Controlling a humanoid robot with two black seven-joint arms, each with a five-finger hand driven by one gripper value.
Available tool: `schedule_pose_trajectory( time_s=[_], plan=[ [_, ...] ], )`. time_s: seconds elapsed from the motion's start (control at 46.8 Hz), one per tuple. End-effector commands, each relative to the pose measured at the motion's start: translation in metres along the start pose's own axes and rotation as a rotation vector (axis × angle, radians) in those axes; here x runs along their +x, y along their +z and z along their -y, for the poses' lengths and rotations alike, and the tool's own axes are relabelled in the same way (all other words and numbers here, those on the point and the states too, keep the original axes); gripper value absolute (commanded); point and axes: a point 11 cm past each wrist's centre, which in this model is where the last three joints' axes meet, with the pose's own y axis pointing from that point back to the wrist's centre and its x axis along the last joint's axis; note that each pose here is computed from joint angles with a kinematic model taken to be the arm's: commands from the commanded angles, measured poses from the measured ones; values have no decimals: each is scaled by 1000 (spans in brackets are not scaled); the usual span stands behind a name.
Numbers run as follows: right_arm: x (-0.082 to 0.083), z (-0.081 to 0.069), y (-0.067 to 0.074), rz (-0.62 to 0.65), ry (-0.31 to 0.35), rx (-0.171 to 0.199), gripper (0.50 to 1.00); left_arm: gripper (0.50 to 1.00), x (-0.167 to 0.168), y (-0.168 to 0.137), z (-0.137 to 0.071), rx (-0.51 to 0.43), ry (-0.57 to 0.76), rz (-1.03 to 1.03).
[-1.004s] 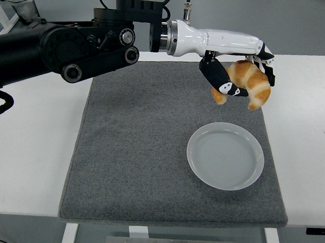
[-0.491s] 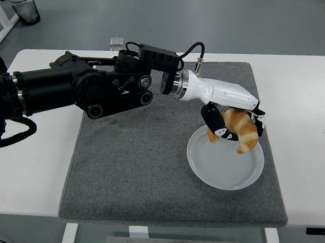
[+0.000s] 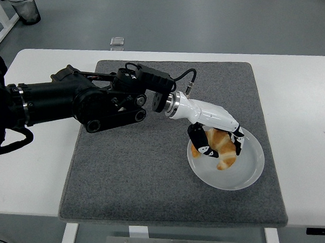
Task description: Place the bread on the plate
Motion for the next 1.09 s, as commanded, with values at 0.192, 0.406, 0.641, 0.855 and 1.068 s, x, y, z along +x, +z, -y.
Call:
schedule_pose_trajectory(
  time_s=[0.192, 0.406, 0.641, 0.855, 1.068],
  plan=[
    [0, 0, 0, 0, 0, 0, 952, 500, -14, -8, 0, 23, -25, -8],
    [0, 0, 0, -1, 0, 0, 952, 500, -20, -12, 0, 32, -21, -16],
    [0, 0, 0, 0, 1, 0, 952, 500, -20, -12, 0, 32, -14, -20],
    [0, 0, 0, 0, 1, 0, 952, 784, -24, -16, 0, 36, 21, -27],
    [0, 0, 0, 0, 0, 0, 952, 945, -26, -16, 0, 33, 33, -48]
  ],
)
